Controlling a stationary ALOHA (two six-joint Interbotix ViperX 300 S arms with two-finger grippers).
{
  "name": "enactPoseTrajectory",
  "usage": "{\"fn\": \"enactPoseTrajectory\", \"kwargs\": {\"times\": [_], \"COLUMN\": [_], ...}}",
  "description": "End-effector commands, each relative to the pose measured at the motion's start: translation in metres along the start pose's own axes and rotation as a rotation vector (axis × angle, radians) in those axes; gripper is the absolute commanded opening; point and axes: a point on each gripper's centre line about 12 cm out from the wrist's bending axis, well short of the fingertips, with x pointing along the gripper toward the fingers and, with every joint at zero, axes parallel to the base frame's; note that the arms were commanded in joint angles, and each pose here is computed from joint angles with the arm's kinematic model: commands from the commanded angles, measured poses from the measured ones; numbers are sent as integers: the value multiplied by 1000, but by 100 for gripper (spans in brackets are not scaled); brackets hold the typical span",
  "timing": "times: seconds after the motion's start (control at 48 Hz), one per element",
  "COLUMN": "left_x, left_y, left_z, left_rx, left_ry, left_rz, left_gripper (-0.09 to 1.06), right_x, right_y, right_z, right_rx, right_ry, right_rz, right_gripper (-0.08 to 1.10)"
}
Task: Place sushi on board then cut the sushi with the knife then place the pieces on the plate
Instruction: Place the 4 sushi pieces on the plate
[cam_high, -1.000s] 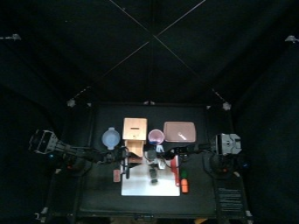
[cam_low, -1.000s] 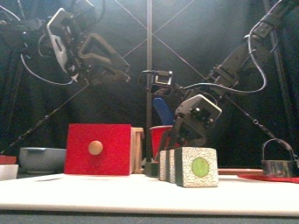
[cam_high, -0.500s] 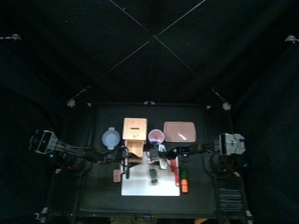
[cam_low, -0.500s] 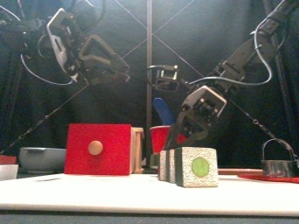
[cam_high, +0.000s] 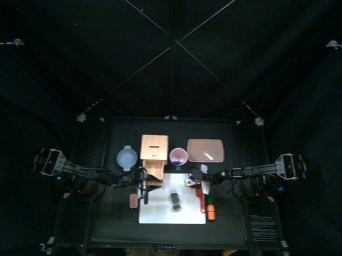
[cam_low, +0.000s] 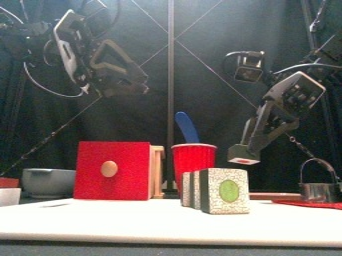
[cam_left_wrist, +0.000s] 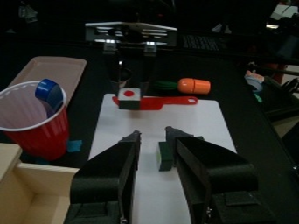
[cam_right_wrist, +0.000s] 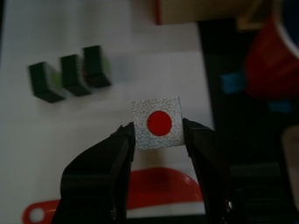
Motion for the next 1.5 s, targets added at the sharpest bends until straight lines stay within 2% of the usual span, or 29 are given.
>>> {"fn": "enactPoseTrajectory", "kwargs": {"times": [0.021, 0.354, 0.667, 0.958, 1.208, 1.396, 1.5], "left_x": [0, 1, 0, 0, 1, 1, 1], "left_y": [0, 0, 1, 2, 3, 3, 3], "left_z": [10, 11, 10, 9, 10, 10, 11], "left_rx": [-5, -5, -5, -8, -8, -11, -11], "left_ry": [-35, -36, -34, -32, -34, -34, -35], "left_rz": [0, 2, 3, 8, 12, 12, 12], "left_gripper": [71, 71, 71, 71, 71, 71, 71], "right_x": [-12, -11, -1, 9, 12, -5, -17], "right_y": [-26, -99, -156, -170, -171, -166, -143], "right_z": [5, -5, -5, -16, -19, -11, 0], "right_rx": [47, 195, 374, 404, 407, 425, 414], "right_ry": [-42, 6, 31, 79, 95, 41, -19], "right_rz": [-117, -389, -537, -572, -577, -592, -544], "right_gripper": [71, 71, 71, 75, 97, 101, 101]}}
